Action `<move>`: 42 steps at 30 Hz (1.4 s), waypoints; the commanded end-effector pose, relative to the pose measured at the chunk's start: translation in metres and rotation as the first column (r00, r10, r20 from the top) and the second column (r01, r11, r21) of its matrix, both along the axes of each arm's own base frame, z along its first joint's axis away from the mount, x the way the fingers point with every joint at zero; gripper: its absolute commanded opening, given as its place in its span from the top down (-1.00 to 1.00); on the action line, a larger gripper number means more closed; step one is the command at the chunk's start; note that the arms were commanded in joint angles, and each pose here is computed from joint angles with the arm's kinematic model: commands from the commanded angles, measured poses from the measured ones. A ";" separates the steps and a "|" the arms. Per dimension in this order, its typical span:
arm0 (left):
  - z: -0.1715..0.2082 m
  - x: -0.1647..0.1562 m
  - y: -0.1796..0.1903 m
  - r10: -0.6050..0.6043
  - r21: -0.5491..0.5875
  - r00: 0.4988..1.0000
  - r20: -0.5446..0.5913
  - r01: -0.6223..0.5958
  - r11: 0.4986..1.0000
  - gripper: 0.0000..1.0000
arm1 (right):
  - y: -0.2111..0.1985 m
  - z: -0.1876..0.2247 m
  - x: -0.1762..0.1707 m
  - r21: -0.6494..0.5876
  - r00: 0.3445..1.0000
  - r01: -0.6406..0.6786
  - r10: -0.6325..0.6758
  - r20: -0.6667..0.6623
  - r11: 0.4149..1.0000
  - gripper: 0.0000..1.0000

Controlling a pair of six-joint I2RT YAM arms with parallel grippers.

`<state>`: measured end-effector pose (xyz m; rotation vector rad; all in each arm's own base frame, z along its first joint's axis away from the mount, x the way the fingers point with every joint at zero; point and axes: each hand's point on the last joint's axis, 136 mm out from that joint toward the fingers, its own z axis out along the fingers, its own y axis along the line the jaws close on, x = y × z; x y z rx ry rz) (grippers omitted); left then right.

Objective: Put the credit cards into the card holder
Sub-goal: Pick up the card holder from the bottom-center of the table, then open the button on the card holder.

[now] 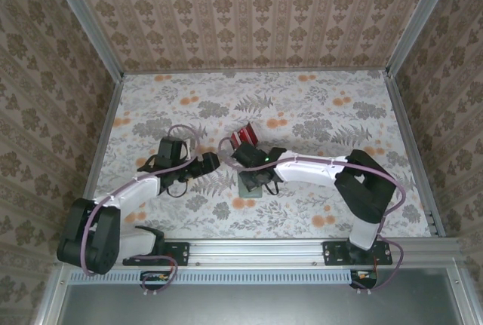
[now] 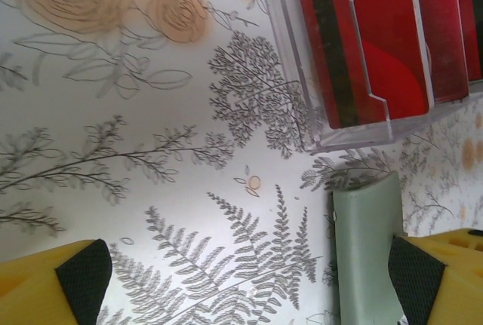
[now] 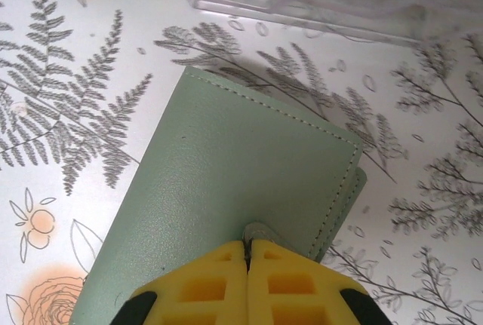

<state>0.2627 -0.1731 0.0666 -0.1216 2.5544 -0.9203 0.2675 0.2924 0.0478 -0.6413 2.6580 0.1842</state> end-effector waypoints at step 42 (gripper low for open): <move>0.071 -0.003 -0.117 -0.292 -0.349 0.947 0.136 0.322 0.880 0.92 | -0.016 0.101 0.031 0.504 0.964 0.166 -0.246 0.097 0.848 1.00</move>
